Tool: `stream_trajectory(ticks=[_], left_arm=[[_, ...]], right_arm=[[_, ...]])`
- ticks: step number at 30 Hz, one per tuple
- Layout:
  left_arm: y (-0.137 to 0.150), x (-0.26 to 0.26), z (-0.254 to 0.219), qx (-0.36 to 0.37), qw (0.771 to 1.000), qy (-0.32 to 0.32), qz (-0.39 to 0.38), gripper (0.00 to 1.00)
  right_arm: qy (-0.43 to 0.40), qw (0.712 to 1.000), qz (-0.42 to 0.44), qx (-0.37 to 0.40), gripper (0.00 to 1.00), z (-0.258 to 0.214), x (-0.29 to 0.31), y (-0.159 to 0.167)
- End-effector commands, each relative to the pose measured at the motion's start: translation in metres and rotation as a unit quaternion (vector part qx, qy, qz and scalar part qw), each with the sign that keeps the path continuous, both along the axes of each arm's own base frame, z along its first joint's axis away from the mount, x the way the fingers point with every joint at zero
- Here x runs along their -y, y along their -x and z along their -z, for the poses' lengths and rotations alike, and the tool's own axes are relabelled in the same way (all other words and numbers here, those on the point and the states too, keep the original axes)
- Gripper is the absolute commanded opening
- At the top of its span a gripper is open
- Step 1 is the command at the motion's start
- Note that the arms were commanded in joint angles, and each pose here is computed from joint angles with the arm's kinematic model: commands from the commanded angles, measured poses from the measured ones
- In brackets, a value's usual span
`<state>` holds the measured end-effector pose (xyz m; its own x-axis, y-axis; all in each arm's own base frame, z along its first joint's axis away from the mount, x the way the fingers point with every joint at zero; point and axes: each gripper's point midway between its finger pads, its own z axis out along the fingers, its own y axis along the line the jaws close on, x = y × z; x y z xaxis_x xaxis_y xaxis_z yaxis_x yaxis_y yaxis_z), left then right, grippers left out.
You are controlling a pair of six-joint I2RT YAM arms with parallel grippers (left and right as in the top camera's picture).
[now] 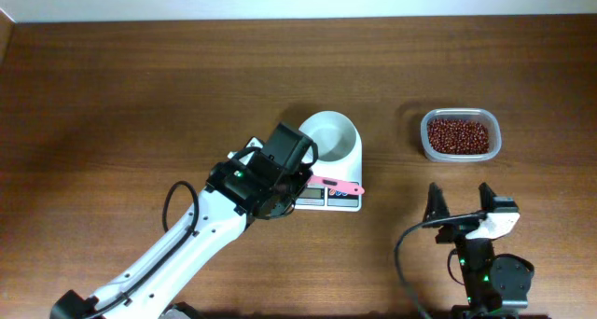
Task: Scoop and weigh 50g on scale
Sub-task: 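Carry the pink scoop right, holding it above the scale front, then raise the right gripper and move it toward the scoop handle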
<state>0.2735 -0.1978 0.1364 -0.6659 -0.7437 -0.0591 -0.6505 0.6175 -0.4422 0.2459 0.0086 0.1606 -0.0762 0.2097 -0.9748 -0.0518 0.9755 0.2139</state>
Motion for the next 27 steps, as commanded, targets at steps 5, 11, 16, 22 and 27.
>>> stream_trajectory(ticks=[5,11,16,22,27], left_arm=[[-0.002,0.000,-0.009,0.016,1.000,-0.002,0.008,0.00],[-0.002,0.001,-0.009,0.016,1.000,-0.002,0.008,0.00],[-0.002,0.001,-0.009,0.016,1.000,-0.002,0.008,0.00],[-0.002,0.001,-0.009,0.016,1.000,-0.002,0.008,0.00],[-0.002,0.001,-0.009,0.016,1.000,-0.002,0.008,0.00]], right_arm=[[-0.213,0.958,-0.187,-0.047,0.99,-0.004,-0.067,0.018],[-0.335,0.873,-0.325,-0.142,0.99,-0.005,-0.114,0.054],[-0.371,0.830,-0.372,-0.187,0.99,-0.006,-0.129,0.071],[-0.319,0.866,-0.360,-0.135,0.99,-0.011,-0.121,0.062],[-0.292,0.878,-0.366,-0.102,0.99,-0.031,-0.120,0.062]])
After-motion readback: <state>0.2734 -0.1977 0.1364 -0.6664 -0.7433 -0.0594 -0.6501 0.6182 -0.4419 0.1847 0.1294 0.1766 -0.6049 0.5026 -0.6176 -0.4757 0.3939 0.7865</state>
